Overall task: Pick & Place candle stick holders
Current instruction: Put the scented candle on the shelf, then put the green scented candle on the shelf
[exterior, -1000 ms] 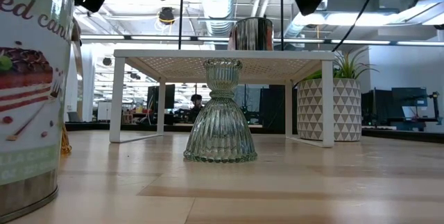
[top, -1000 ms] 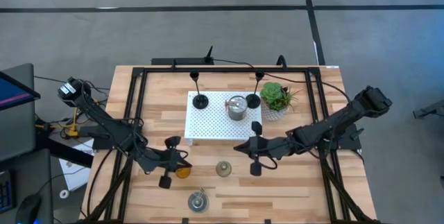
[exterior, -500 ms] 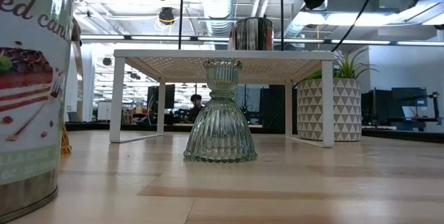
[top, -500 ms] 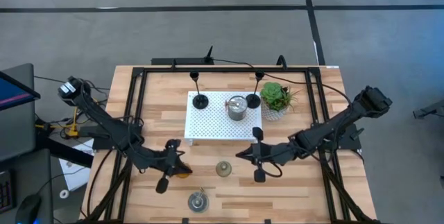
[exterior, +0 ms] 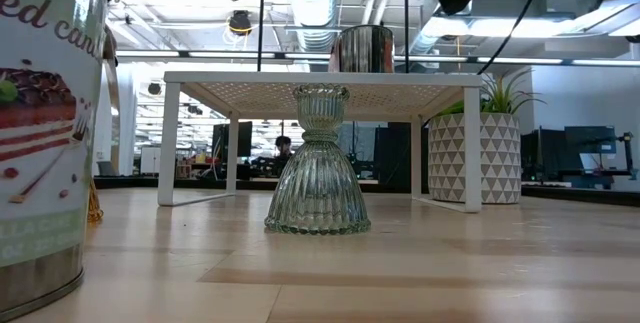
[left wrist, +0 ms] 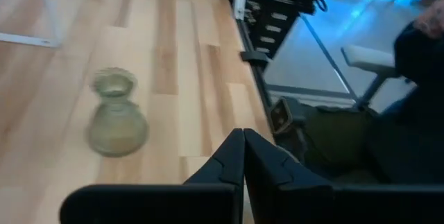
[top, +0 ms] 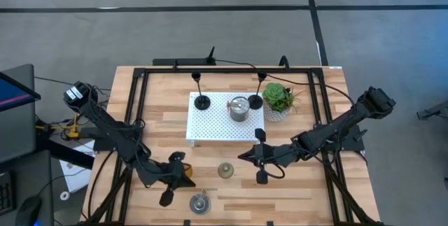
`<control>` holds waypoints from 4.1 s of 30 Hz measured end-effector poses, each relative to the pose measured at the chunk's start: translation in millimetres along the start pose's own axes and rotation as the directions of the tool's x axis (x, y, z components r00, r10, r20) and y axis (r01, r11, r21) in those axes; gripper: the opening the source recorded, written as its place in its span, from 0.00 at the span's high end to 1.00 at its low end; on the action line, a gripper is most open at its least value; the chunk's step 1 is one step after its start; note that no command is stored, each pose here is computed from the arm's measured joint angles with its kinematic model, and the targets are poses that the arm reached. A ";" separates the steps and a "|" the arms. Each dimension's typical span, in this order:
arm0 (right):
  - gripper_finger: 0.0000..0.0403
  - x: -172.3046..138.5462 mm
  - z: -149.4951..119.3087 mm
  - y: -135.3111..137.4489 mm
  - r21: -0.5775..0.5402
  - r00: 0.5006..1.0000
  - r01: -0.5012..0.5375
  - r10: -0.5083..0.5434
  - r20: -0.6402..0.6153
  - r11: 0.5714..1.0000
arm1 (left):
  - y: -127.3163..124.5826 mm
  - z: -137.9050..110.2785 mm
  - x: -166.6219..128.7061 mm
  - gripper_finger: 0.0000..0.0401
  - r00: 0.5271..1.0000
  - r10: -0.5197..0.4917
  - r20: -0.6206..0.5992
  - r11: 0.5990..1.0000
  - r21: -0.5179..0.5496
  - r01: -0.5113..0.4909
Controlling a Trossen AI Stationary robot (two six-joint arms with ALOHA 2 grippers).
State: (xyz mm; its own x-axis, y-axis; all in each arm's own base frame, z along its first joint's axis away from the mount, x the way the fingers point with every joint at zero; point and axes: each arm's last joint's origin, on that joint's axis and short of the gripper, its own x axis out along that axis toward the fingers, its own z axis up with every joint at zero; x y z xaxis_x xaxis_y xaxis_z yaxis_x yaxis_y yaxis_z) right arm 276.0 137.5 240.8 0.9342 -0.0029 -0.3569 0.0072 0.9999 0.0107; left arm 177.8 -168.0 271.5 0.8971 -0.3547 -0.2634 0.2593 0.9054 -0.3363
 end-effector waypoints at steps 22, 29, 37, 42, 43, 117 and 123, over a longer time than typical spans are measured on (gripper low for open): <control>1.00 0.0 0.0 0.0 0.003 1.000 0.000 0.000 0.000 1.000 | -9.7 -34.3 33.7 0.99 0.936 -0.180 -0.303 0.960 -0.263 0.099; 1.00 0.1 -0.2 -0.1 0.003 1.000 0.001 -0.001 -0.001 1.000 | -8.8 -43.4 51.7 0.99 0.942 -0.171 -0.288 0.959 -0.269 0.092; 1.00 0.1 -0.5 -0.2 0.001 1.000 0.001 -0.001 -0.004 1.000 | -11.9 -34.9 52.1 0.99 0.961 -0.196 -0.197 0.949 -0.286 0.135; 1.00 -0.1 -2.4 -0.7 -0.009 1.000 0.005 -0.005 -0.023 1.000 | -12.7 -32.1 53.0 0.99 0.970 -0.188 -0.156 0.948 -0.287 0.138; 1.00 -0.1 -2.4 -0.7 -0.009 1.000 0.005 -0.005 -0.023 1.000 | -12.6 -32.2 53.9 0.99 0.973 -0.180 -0.147 0.949 -0.287 0.132; 1.00 -20.6 -33.6 26.3 0.208 0.950 -0.072 0.130 -0.283 0.976 | 10.8 -31.6 66.8 0.99 0.988 -0.044 -0.147 0.985 -0.172 0.018; 1.00 -25.7 -38.9 31.0 0.308 0.936 -0.035 0.140 -0.323 0.951 | 9.9 -38.2 83.4 0.99 0.994 -0.070 -0.087 0.991 -0.123 0.059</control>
State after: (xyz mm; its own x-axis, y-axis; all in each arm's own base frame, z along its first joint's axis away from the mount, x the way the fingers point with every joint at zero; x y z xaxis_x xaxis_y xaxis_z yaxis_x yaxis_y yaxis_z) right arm 238.3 169.1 214.0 0.7601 0.1409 -0.6344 0.0837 0.9468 0.3106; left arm 241.4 -197.6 211.6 0.8425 -0.4358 -0.3167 0.2656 0.8475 -0.4596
